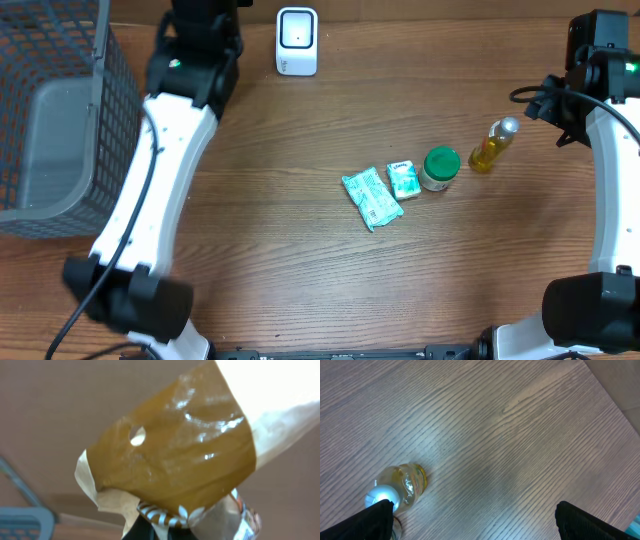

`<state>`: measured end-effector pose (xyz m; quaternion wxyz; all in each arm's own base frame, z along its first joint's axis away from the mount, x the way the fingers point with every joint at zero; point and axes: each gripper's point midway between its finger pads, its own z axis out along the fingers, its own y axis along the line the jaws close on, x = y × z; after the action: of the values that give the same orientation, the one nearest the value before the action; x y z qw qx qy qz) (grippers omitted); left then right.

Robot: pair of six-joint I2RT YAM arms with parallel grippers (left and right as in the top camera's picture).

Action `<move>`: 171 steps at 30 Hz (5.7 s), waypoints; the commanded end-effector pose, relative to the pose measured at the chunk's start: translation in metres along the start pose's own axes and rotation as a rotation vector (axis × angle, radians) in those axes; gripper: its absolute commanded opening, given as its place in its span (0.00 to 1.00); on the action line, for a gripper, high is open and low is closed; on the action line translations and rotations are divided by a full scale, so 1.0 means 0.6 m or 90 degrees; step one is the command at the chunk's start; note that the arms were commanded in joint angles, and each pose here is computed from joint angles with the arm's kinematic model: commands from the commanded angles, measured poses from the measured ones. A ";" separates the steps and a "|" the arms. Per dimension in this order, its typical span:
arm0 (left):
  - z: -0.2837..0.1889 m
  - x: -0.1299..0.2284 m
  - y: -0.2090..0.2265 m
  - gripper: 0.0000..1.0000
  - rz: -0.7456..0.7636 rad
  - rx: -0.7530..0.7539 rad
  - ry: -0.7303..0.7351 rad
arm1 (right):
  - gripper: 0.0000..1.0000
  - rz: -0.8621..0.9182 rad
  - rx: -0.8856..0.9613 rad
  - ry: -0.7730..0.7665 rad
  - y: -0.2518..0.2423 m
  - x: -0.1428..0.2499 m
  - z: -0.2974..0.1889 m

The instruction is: Scan the item barcode

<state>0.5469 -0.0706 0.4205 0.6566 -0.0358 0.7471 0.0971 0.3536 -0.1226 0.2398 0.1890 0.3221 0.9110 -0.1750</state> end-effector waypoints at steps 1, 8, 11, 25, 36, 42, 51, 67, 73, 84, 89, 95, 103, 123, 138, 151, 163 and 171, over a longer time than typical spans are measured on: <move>0.054 0.046 0.020 0.04 0.121 -0.147 0.005 | 1.00 0.008 -0.002 -0.008 0.001 -0.005 -0.004; 0.108 0.093 -0.070 0.04 0.228 -0.168 -0.052 | 1.00 0.008 -0.002 -0.008 0.001 -0.005 -0.004; 0.125 0.129 -0.123 0.04 0.294 -0.156 -0.068 | 1.00 0.008 -0.002 -0.008 0.001 -0.005 -0.004; 0.173 0.294 -0.231 0.04 0.569 -0.161 -0.087 | 1.00 0.008 -0.002 -0.008 0.001 -0.005 -0.004; 0.161 0.302 -0.250 0.04 0.553 -0.154 -0.077 | 1.00 0.008 -0.002 -0.008 0.001 -0.005 -0.004; 0.168 0.359 -0.262 0.04 0.493 -0.108 -0.013 | 1.00 0.008 -0.002 -0.008 0.001 -0.005 -0.004; 0.164 0.348 -0.252 0.04 0.419 -0.135 -0.023 | 1.00 0.008 -0.002 -0.008 0.001 -0.005 -0.004; 0.095 0.183 -0.234 0.04 0.365 -0.120 -0.050 | 1.00 0.008 -0.002 -0.008 0.001 -0.005 -0.004; 0.048 0.187 -0.211 0.04 0.241 -0.023 0.070 | 1.00 0.008 -0.002 -0.008 0.001 -0.005 -0.004; 0.077 0.208 -0.182 0.04 0.102 0.022 0.107 | 1.00 0.008 -0.002 -0.008 0.001 -0.005 -0.004; 0.113 0.291 -0.171 0.04 0.039 0.007 0.167 | 1.00 0.008 -0.002 -0.008 0.001 -0.005 -0.004; 0.151 0.416 -0.156 0.04 0.008 -0.022 0.252 | 1.00 0.008 -0.002 -0.008 0.001 -0.005 -0.004; 0.136 0.459 -0.173 0.04 0.045 -0.008 0.299 | 1.00 0.008 -0.002 -0.008 0.001 -0.005 -0.004; -0.244 0.405 -0.194 0.04 -0.052 0.262 0.729 | 1.00 0.008 -0.002 -0.008 0.001 -0.005 -0.004; -0.335 0.597 -0.230 0.46 -0.056 0.235 0.892 | 1.00 0.008 -0.002 -0.008 0.001 -0.005 -0.004; -0.313 0.623 -0.189 1.00 0.001 0.153 0.853 | 1.00 0.008 -0.002 -0.008 0.001 -0.005 -0.004; -0.313 0.623 -0.189 1.00 0.000 0.153 0.853 | 1.00 0.008 -0.002 -0.008 0.001 -0.005 -0.004; -0.313 0.623 -0.189 1.00 0.000 0.153 0.853 | 1.00 0.008 -0.002 -0.008 0.001 -0.005 -0.004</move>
<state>0.3338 -0.1928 0.0644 0.0495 -0.0057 0.9981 -0.0366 0.3536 -0.1224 0.2396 0.1885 0.3216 0.9113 -0.1749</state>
